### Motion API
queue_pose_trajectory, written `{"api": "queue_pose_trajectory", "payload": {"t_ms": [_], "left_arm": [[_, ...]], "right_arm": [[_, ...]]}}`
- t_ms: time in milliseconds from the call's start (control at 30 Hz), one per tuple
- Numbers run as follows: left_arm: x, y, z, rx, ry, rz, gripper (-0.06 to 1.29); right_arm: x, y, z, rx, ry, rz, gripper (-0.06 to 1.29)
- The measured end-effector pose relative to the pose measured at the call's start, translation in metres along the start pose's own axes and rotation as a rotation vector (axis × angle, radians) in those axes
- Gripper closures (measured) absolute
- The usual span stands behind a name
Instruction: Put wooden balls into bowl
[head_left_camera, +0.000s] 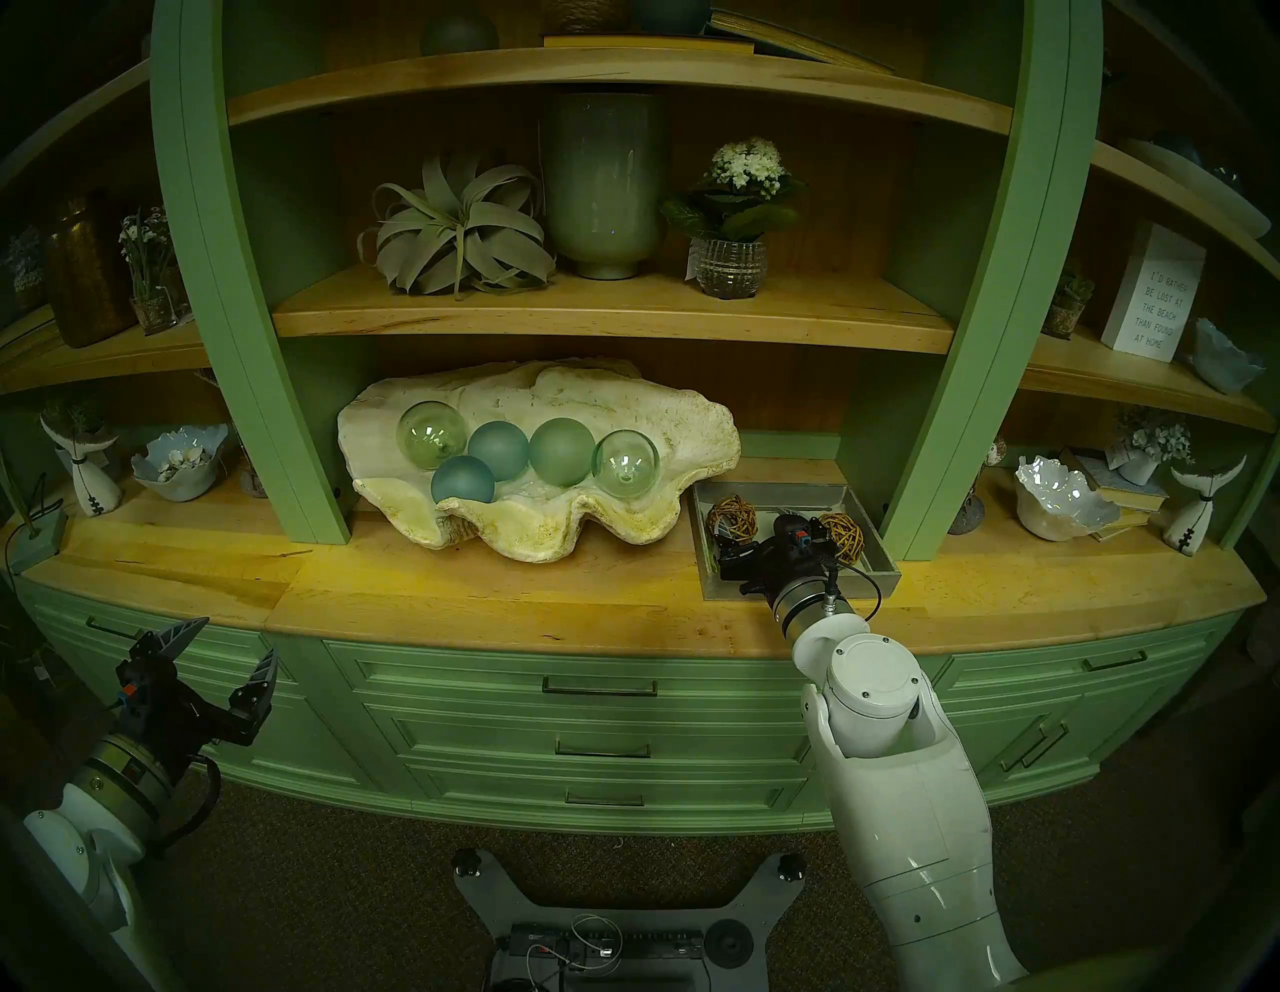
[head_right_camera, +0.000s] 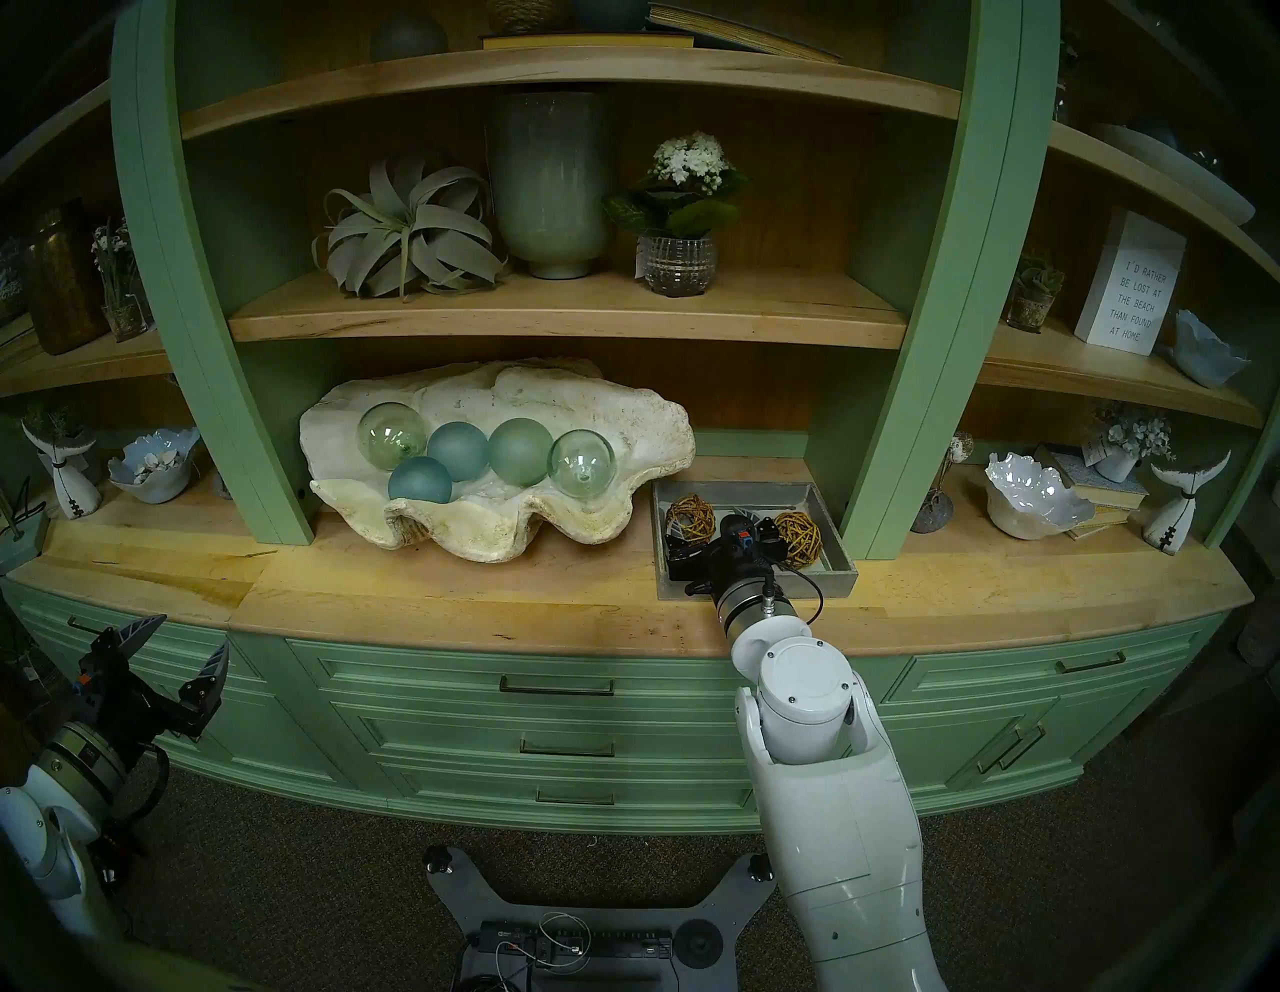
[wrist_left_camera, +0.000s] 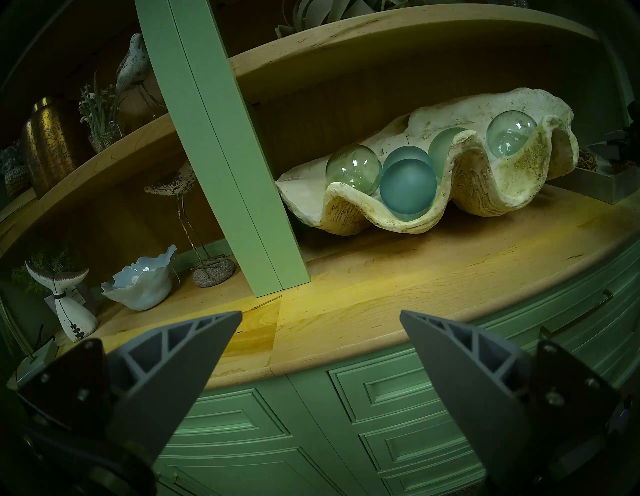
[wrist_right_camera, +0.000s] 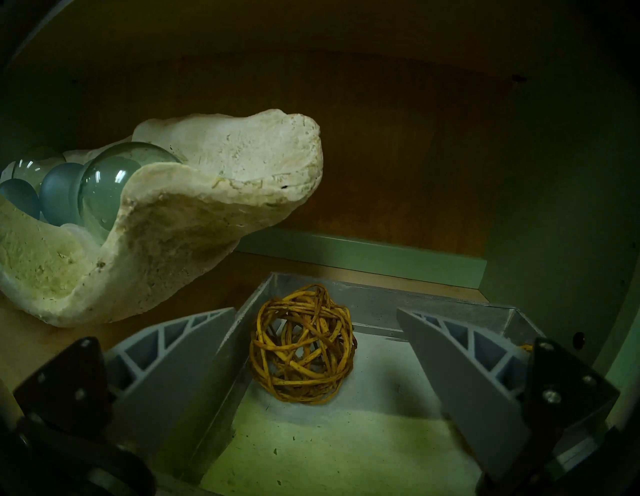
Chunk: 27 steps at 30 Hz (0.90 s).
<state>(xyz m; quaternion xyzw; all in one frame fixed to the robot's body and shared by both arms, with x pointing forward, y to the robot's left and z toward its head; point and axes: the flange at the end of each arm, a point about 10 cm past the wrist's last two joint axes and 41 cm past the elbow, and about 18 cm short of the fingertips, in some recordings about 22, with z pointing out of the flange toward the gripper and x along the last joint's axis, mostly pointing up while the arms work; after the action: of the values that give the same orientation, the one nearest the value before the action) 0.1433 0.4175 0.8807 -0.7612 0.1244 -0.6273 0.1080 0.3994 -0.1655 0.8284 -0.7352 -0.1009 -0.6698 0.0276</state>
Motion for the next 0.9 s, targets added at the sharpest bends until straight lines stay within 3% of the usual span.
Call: {"api": "queue_pose_trajectory", "payload": {"t_ms": [367, 900], "left_arm": [[0.000, 0.000, 0.000, 0.000, 0.000, 0.000, 0.00], [0.000, 0.000, 0.000, 0.000, 0.000, 0.000, 0.00]], "right_arm": [[-0.009, -0.003, 0.025, 0.024, -0.027, 0.003, 0.02], [-0.004, 0.002, 0.061, 0.033, -0.011, 0.027, 0.02]]}}
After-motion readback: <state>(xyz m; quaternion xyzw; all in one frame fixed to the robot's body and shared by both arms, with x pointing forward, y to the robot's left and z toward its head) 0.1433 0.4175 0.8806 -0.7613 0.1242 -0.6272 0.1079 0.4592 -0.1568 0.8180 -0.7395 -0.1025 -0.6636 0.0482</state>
